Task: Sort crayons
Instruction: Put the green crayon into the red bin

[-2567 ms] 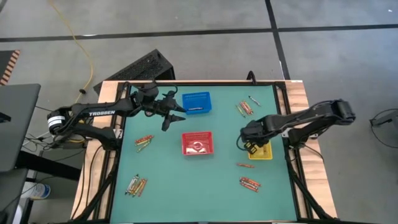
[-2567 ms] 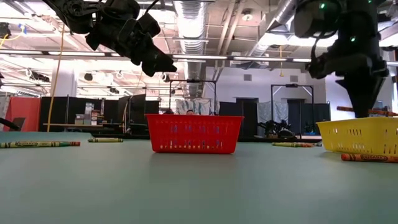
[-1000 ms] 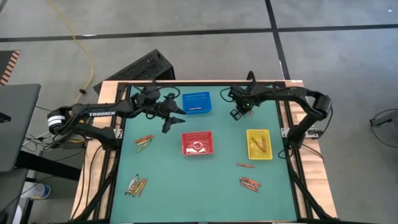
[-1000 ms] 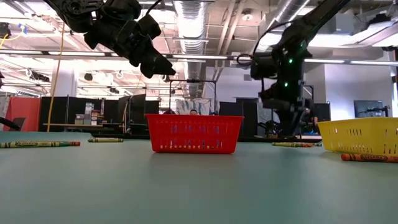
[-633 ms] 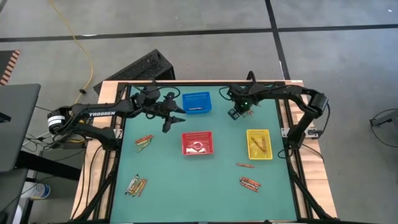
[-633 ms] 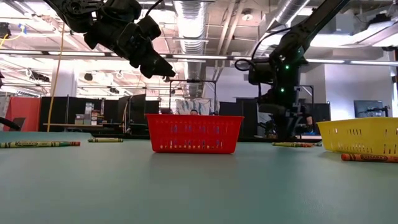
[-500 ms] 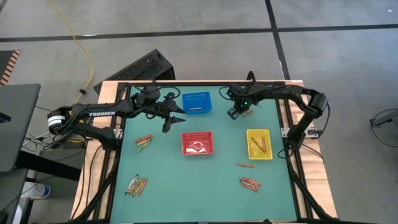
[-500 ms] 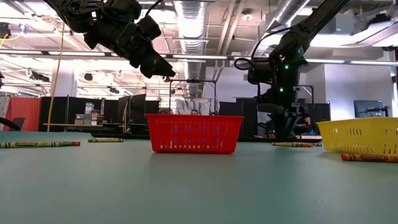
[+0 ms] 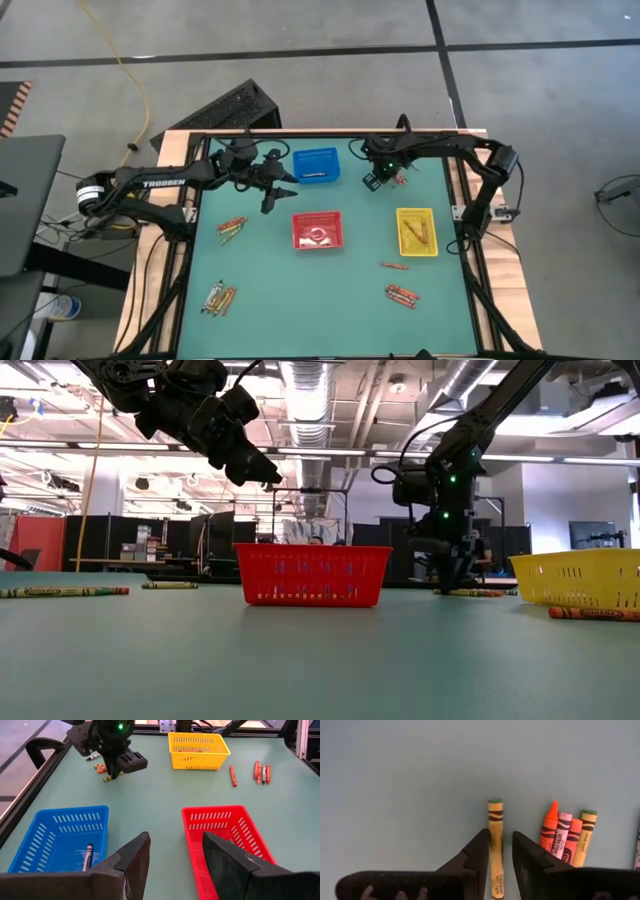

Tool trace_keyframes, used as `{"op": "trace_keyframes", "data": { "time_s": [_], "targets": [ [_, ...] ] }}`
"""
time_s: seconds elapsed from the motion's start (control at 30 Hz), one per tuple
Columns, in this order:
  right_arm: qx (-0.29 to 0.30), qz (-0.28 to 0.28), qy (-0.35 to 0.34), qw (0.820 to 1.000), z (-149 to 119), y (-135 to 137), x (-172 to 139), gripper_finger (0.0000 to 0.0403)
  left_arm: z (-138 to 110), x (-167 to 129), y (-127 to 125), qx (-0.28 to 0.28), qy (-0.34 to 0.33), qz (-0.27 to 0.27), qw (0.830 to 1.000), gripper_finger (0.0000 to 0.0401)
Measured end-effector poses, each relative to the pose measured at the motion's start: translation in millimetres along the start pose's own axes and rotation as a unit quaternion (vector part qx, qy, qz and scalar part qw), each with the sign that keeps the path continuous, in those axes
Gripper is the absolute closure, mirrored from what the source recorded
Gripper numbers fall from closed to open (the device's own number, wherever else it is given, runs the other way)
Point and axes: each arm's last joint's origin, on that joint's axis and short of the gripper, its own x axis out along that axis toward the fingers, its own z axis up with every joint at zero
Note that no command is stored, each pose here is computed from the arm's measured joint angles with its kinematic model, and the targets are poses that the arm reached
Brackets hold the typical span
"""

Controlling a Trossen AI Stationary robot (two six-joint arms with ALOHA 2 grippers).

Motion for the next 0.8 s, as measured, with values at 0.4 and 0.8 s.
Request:
{"op": "trace_keyframes", "data": {
  "time_s": [0.4, 0.8],
  "targets": [
    [-0.025, 0.014, -0.055, 0.998, -4, 8, -31, 0.0395, -3, 0, -1, -0.006, 0.016, -0.003, 1.000, 0.0230],
    [-0.100, 0.122, -0.300, 0.941, -24, 50, -140, 0.0399, -3, 0, -1, 0.027, 0.014, -0.005, 1.000, 0.0230]
  ]
}}
